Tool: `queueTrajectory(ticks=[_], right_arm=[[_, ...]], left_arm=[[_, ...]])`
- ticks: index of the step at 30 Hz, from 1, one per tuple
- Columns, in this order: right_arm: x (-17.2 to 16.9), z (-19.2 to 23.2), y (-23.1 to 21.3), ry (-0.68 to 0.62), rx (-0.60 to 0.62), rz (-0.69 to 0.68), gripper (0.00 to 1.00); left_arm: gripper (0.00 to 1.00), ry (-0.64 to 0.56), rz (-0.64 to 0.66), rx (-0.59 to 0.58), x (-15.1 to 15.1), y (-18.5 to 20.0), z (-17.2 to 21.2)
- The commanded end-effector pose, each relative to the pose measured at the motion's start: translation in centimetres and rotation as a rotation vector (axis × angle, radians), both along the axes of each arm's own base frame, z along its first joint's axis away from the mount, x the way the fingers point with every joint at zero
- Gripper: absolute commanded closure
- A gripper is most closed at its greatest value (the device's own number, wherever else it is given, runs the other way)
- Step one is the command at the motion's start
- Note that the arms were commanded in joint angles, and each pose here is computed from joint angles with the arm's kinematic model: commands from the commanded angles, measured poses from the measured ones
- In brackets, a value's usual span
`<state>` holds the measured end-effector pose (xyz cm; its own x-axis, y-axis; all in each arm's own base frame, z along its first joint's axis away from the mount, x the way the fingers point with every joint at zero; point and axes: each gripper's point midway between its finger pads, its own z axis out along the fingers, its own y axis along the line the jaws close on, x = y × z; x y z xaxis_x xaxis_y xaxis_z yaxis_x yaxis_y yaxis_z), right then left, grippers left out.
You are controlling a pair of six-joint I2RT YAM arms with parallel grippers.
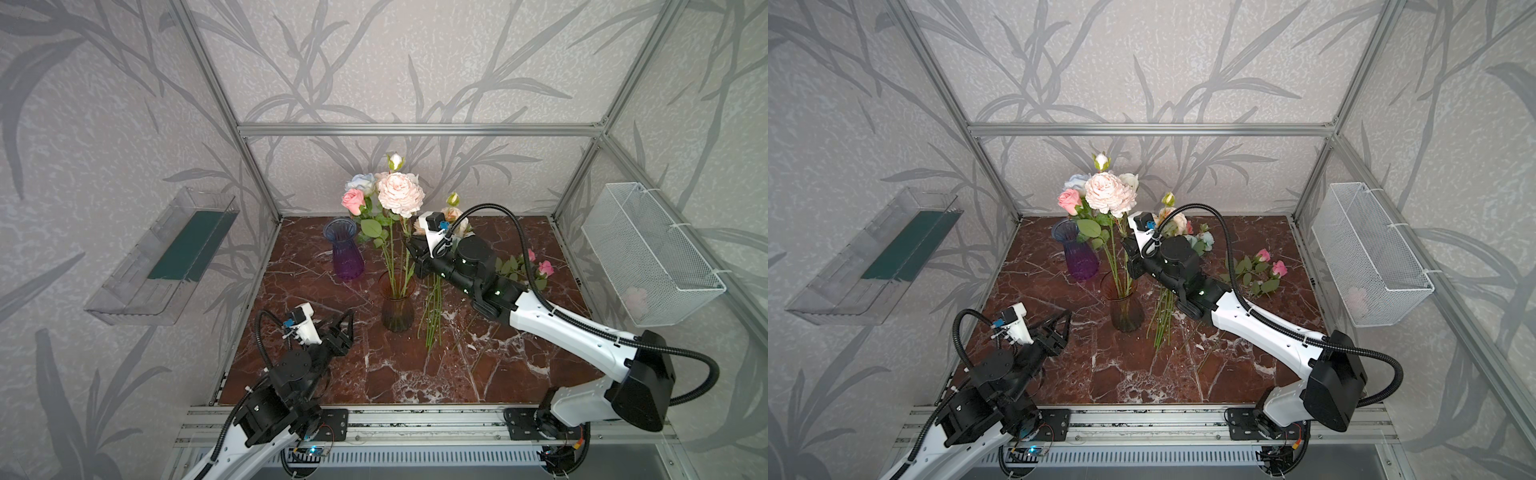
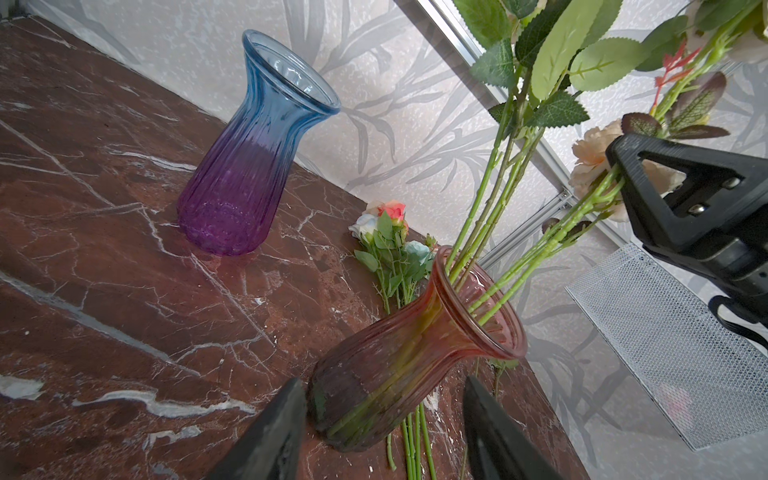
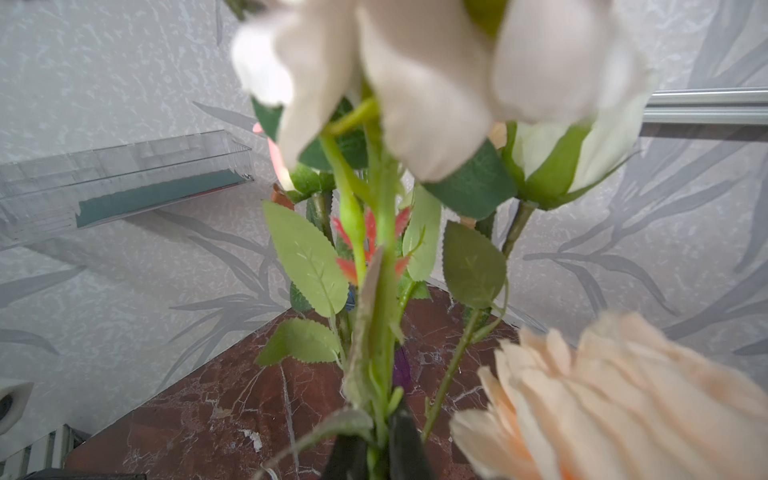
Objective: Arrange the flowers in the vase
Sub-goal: 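Lower the pale pink rose stem into the pink vase and open the right gripper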
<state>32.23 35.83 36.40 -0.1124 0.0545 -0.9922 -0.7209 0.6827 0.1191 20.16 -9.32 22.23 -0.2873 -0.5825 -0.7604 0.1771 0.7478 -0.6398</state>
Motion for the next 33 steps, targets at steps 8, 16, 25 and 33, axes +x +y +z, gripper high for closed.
queueTrajectory(ticks=[8,16,25,33], right_arm=[[-1.1,-0.4,0.4,0.042,0.025,0.003,0.6],[-2.2,1.1,-1.9,0.038,0.037,-0.062,0.49],[-6.1,3.8,-4.1,0.031,0.074,-0.016,0.49],[-7.6,3.4,-7.8,0.049,0.06,-0.074,0.48]], left_arm=[[0.38,-0.011,0.03,-0.015,0.2,0.4,0.1],[0.37,-0.02,0.004,0.004,0.6,-0.5,0.2],[0.31,0.049,-0.082,0.092,1.2,-2.8,-1.6],[0.2,0.1,-0.149,0.151,1.5,-4.5,-4.2]])
